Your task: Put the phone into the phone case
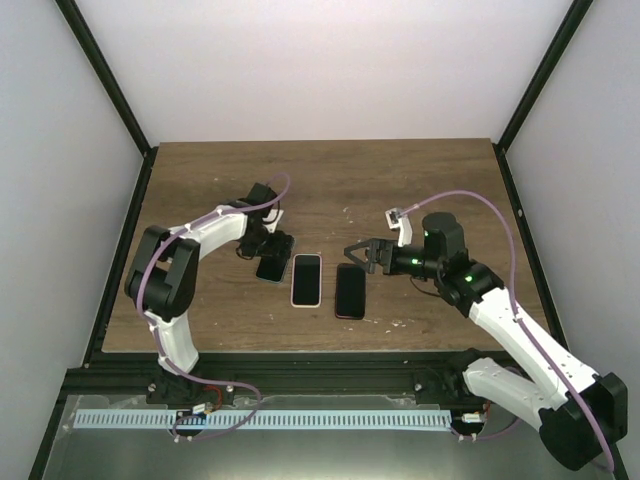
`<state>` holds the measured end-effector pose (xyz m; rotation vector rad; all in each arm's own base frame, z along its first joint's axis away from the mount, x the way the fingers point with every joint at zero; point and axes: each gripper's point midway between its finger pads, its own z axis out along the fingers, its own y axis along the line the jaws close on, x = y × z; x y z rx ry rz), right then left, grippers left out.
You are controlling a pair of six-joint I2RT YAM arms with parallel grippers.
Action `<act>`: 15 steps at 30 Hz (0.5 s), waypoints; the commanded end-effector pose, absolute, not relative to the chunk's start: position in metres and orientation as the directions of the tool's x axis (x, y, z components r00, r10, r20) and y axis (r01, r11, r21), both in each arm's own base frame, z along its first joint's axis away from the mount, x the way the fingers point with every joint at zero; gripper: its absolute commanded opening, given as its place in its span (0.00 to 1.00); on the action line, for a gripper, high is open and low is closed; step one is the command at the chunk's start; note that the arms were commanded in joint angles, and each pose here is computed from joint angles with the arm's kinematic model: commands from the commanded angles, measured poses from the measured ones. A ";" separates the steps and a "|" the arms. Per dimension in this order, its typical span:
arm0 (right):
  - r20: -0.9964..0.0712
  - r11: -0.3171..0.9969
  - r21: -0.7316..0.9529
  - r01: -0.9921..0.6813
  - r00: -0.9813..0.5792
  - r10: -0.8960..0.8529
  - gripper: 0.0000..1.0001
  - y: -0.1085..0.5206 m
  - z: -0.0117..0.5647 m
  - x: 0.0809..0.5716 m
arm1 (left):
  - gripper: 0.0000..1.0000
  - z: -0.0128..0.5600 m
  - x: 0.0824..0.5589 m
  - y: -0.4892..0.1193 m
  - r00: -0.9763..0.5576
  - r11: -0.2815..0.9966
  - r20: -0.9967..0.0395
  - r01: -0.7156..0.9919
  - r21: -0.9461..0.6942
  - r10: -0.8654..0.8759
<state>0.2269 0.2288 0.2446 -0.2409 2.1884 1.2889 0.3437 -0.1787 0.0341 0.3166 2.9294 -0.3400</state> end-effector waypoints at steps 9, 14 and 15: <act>-0.419 0.459 0.828 -0.322 -0.899 0.125 0.85 0.252 0.200 0.240 | 0.66 0.058 0.359 -0.154 -0.956 0.932 -0.294 0.113 -0.345 0.007; -0.388 0.484 0.825 -0.292 -0.915 0.110 0.65 0.280 0.183 0.252 | 0.66 0.052 0.361 -0.143 -0.955 0.921 -0.294 0.082 -0.382 -0.037; -0.385 0.486 0.824 -0.292 -0.917 0.102 0.62 0.287 0.182 0.254 | 0.66 0.051 0.360 -0.142 -0.956 0.910 -0.289 0.070 -0.408 -0.056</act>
